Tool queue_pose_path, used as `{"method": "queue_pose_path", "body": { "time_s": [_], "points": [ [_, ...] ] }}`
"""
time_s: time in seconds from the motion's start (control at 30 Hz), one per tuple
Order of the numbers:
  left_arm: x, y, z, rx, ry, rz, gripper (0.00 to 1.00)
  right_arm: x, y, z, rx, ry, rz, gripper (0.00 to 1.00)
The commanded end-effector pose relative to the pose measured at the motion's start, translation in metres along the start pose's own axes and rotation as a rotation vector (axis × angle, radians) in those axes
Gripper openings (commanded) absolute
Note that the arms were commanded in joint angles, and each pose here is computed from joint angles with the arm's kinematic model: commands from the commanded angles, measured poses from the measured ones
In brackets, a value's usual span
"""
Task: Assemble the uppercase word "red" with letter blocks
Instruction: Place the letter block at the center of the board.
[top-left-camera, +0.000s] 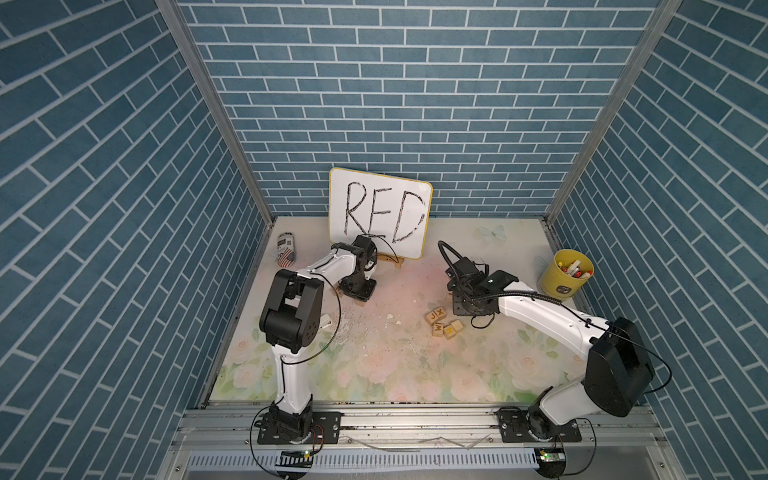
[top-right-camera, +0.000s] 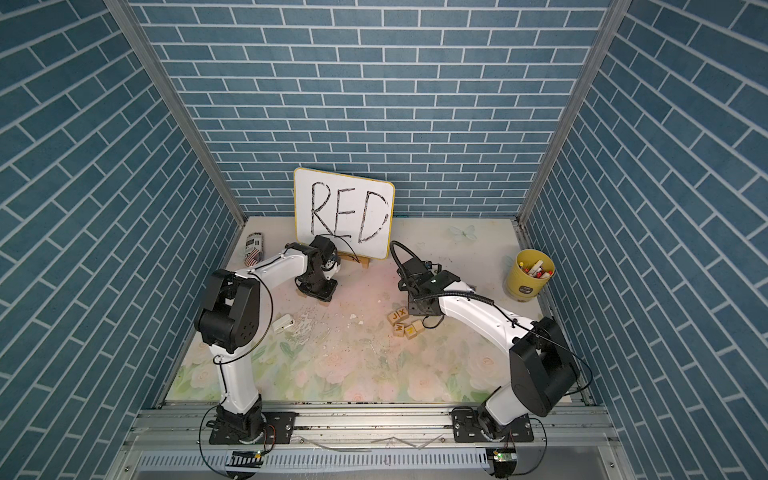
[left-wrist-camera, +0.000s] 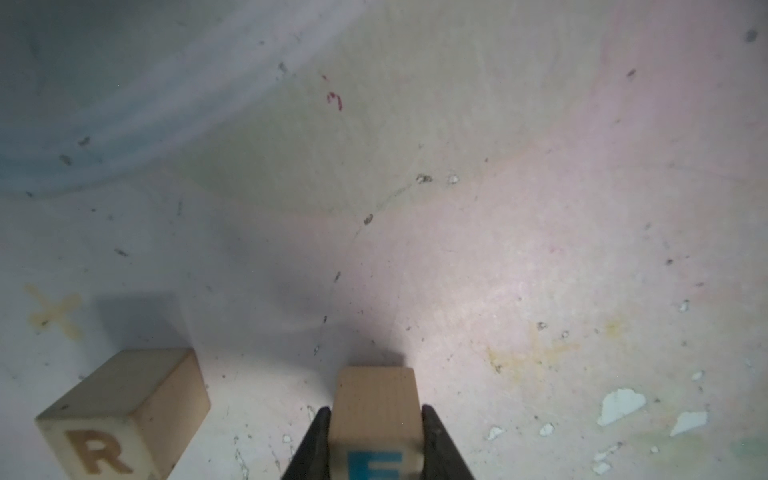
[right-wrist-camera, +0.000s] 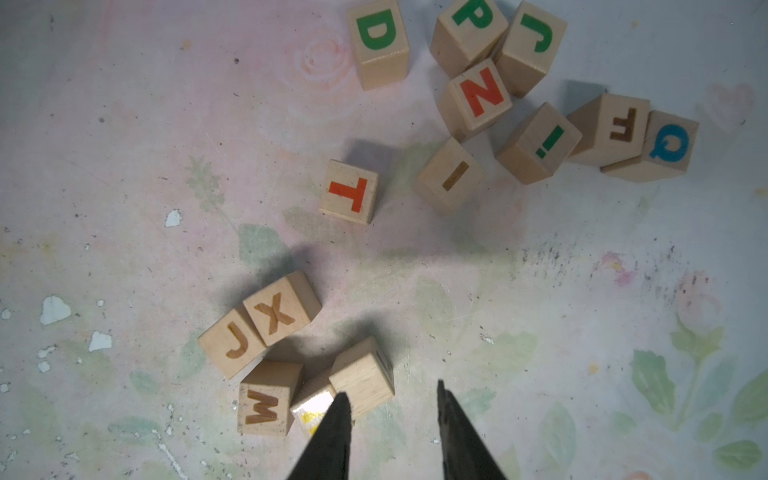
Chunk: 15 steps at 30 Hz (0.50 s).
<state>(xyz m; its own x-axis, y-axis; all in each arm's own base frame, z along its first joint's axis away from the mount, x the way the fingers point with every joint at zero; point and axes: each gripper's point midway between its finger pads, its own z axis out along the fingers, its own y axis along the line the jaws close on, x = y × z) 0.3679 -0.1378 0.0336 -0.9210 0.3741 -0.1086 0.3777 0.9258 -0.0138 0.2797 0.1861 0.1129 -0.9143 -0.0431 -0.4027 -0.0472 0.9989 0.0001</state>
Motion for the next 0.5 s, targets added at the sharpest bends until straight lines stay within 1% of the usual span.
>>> {"method": "queue_pose_path", "body": {
  "time_s": [0.0, 0.2, 0.37, 0.47],
  "points": [
    [0.005, 0.002, 0.009, 0.006, 0.026, -0.003, 0.26, 0.005, -0.006, 0.001, 0.019, 0.014, 0.017, 0.37],
    [0.003, 0.003, 0.007, 0.004, 0.016, -0.001, 0.37, 0.007, -0.006, 0.001, 0.017, 0.014, 0.019, 0.37],
    [0.001, 0.005, 0.000, -0.005, -0.008, 0.003, 0.53, 0.006, -0.007, -0.001, 0.012, 0.006, 0.022, 0.38],
    [0.000, 0.003, -0.007, 0.003, -0.021, 0.009, 0.55, 0.006, -0.009, -0.004, 0.017, 0.002, 0.024, 0.39]
  ]
}}
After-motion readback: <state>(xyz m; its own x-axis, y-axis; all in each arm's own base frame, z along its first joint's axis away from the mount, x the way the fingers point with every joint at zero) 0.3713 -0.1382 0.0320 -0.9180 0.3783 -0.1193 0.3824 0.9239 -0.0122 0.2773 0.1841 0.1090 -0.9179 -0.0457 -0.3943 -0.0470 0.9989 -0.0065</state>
